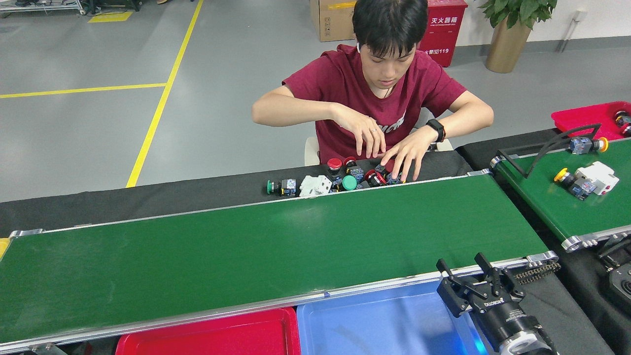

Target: Pick switch part from conveyor to tray

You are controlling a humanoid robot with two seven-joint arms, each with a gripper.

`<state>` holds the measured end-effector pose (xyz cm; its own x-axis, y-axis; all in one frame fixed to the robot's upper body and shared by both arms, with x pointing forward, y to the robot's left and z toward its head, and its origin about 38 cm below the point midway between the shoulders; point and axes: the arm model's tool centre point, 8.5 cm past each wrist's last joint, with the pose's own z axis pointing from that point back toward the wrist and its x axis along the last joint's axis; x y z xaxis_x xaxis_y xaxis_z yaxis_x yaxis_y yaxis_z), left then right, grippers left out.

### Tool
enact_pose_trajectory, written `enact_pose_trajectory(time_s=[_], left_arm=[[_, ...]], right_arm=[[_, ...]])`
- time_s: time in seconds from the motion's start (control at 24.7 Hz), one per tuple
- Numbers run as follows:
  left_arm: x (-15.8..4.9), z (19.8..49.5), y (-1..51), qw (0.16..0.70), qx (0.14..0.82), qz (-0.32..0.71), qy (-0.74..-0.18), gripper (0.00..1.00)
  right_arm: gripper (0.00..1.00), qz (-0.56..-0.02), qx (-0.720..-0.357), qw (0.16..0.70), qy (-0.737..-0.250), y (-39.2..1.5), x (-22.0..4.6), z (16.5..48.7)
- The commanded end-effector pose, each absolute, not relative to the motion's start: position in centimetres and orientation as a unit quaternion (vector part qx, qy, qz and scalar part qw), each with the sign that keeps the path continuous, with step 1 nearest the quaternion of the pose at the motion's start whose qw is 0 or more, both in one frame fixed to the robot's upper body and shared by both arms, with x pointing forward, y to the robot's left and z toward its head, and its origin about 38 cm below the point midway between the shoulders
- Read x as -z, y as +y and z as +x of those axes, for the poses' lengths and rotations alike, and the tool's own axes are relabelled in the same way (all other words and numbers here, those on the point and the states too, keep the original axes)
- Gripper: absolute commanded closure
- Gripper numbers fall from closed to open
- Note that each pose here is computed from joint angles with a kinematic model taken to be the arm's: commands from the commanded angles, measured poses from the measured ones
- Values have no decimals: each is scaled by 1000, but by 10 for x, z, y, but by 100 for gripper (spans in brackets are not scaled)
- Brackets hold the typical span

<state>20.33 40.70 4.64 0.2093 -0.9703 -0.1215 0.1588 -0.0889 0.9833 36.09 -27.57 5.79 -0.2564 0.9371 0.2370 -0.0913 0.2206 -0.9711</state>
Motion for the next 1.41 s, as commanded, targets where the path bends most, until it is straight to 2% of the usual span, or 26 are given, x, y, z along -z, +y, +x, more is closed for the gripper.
enact_pose_trajectory(time_s=[0.0,0.2,0.49,0.73,1.05,1.21,1.37], left_arm=[[-52,207,407,555,497,548,-380,0],[-49,206,407,559,497,545,-380,0],[-53,206,414,560,487,555,-376,0],[-54,205,413,560,487,555,-376,0],[-52,207,409,559,490,549,-381,0],[-53,219,398,550,493,543,-399,0],[-58,233,390,539,492,543,-415,0]], right_arm=[[12,-343,-525,484,-610,-277,-64,363],[12,-311,-561,507,-576,-278,-54,362],[12,-315,-556,505,-579,-278,-58,363],[12,-329,-544,500,-588,-284,-71,359],[14,-338,-522,515,-590,-291,-72,343],[14,-364,-492,525,-591,-308,-79,337],[14,-376,-478,538,-584,-317,-76,317]])
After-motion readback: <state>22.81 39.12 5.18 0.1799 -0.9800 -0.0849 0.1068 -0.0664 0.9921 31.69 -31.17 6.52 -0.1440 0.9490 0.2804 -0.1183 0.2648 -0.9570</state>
